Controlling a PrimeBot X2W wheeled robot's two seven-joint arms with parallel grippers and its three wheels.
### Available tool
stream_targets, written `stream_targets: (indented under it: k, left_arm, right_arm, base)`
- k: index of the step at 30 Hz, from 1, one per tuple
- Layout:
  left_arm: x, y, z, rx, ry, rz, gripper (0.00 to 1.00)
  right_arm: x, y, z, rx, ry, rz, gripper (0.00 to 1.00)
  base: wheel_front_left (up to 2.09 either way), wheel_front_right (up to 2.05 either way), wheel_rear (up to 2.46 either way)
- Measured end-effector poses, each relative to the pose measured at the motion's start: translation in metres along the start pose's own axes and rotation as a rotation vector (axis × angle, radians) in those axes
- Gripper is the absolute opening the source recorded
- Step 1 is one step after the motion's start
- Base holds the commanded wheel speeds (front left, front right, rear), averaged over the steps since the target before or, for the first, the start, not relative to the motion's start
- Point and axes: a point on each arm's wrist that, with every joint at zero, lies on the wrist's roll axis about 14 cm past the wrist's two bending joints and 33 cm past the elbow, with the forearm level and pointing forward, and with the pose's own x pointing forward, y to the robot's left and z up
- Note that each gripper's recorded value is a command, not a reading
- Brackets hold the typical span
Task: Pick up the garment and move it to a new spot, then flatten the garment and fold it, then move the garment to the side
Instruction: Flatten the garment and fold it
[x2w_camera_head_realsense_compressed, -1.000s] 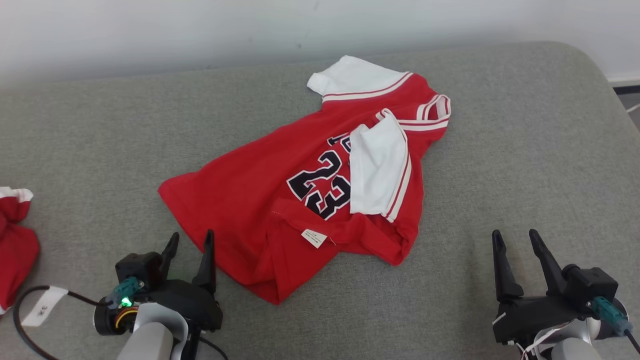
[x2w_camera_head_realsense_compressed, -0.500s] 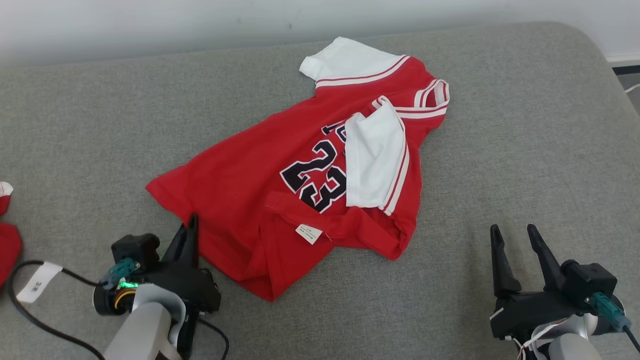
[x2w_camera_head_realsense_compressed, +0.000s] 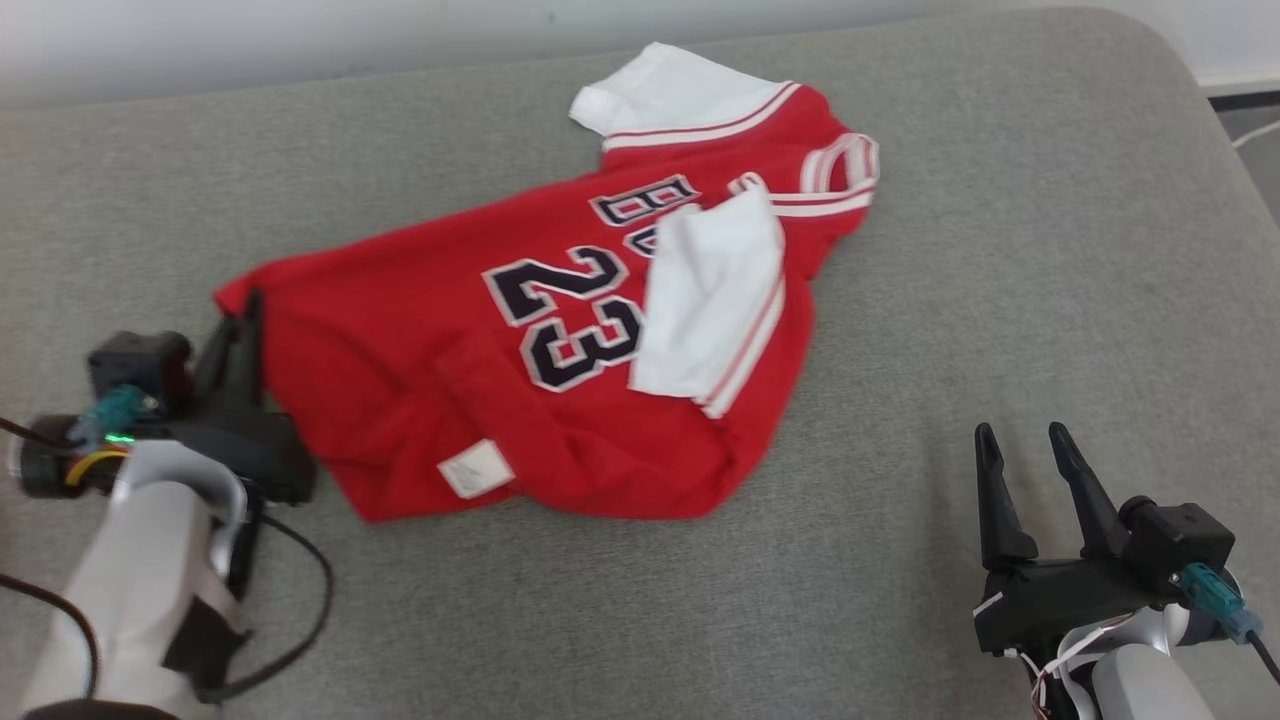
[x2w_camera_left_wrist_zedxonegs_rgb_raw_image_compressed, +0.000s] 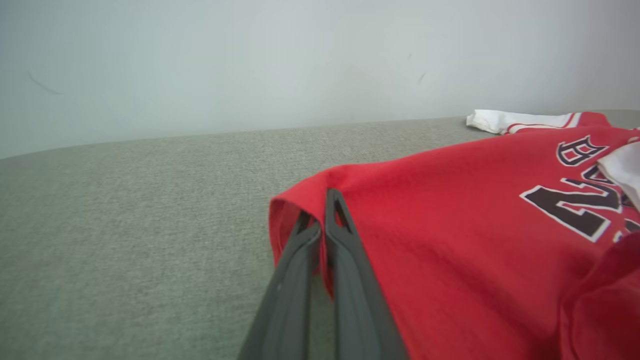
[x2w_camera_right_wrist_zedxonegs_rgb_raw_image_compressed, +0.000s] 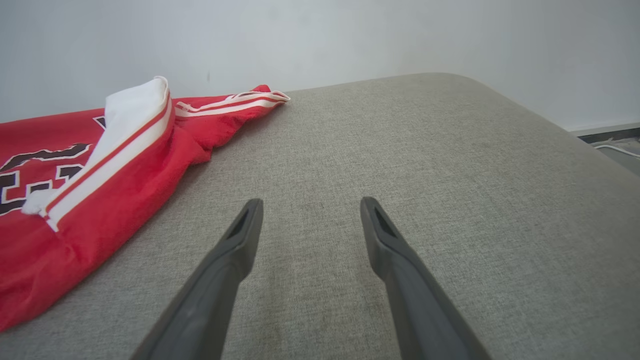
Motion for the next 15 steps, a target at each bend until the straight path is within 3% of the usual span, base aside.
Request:
stream_targets:
  k: [7,13,14,15]
  left_arm:
    - [0.024,0.033,0.0,0.139,0.02,0.028,0.0]
    - [0.035,0.053,-0.007,0.123,0.026,0.08,0.0]
    - [0.036,0.055,-0.006,0.117,0.023,0.087,0.1]
    - [0.036,0.055,-0.006,0.116,0.019,0.088,0.82]
  right_arm:
    - [-0.008,-0.019,-0.006,0.005,0.02,-0.063,1.0]
    - [-0.014,-0.03,-0.014,0.007,0.046,-0.102,1.0]
    - [-0.015,-0.032,-0.014,0.006,0.048,-0.11,1.0]
    - [-0.015,-0.034,-0.014,0.006,0.049,-0.115,1.0]
  base:
    - [0.0,0.0,0.0]
    - [0.0,0.0,0.0]
    - [0.0,0.0,0.0]
    - [0.0,0.0,0.0]
